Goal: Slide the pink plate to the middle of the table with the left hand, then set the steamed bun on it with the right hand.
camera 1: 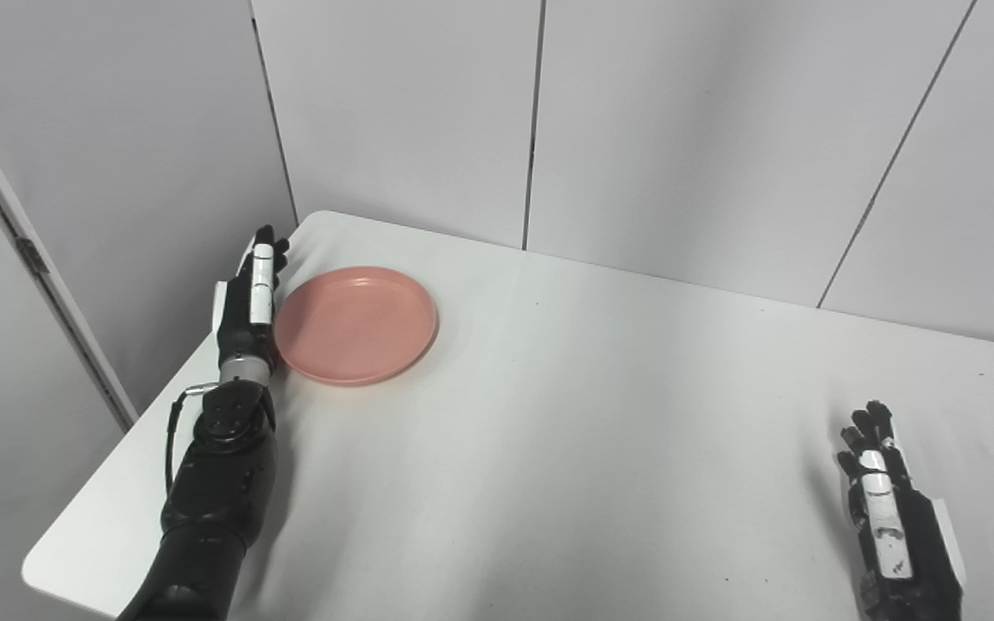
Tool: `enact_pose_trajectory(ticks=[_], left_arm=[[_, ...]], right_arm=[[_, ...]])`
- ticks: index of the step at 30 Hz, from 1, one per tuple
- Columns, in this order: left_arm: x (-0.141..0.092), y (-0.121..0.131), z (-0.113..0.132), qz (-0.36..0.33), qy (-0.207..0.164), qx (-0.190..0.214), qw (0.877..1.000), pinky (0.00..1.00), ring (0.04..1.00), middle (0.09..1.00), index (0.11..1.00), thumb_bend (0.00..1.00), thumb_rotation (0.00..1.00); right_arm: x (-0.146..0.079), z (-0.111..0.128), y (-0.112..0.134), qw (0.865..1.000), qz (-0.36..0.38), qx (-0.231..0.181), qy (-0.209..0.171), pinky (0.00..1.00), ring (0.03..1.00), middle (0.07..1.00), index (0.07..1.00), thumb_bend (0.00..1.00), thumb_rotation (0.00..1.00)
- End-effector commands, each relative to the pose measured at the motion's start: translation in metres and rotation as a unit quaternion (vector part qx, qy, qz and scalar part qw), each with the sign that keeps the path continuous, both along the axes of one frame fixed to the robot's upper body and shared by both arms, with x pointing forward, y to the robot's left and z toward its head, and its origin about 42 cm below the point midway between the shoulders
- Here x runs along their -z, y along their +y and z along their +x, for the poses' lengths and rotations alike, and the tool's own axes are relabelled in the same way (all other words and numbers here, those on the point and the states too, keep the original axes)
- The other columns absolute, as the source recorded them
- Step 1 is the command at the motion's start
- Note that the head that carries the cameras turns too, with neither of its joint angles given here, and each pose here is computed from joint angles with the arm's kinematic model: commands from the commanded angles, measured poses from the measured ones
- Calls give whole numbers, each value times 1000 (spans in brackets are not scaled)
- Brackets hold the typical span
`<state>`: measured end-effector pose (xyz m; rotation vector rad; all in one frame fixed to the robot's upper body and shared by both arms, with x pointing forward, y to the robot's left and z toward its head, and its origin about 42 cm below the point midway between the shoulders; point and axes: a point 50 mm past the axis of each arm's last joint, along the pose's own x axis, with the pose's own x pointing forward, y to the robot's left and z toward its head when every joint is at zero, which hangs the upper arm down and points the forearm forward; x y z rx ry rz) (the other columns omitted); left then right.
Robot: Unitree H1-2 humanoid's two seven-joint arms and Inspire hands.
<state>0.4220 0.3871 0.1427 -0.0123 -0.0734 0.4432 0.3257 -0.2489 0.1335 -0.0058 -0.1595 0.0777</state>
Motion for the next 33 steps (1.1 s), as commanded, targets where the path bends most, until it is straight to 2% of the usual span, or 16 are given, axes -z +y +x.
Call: enact_pose_trajectory(ticks=[1,12,21,24,30,33], left_arm=[[-24,5,10,19,-23,9,1000,1000,964,925,933,761,1000],[-25,-3,11,21,18,47,999,1000,957,920,926,756,1000],[-26,-13,14,-12,18,88,996,1000,949,917,921,775,1000],[-26,-24,16,-28,8,105,994,998,939,914,918,776,1000],[-24,-48,19,-37,5,129,991,911,890,879,890,803,1000],[-22,-66,18,-25,17,151,988,938,896,877,890,795,1000]], right_arm=[[11,-7,-6,1000,2,6,0,1000,984,980,997,476,862],[9,-7,-5,1000,-4,6,-4,1000,975,976,993,493,879],[9,-6,-3,1000,-4,6,-7,1000,974,975,995,476,861],[9,-6,-3,1000,-8,6,-6,1000,969,970,991,502,858],[6,-6,0,1000,-12,5,-7,1000,975,974,992,500,878],[4,-7,1,1000,-10,5,-10,1000,979,977,994,483,875]])
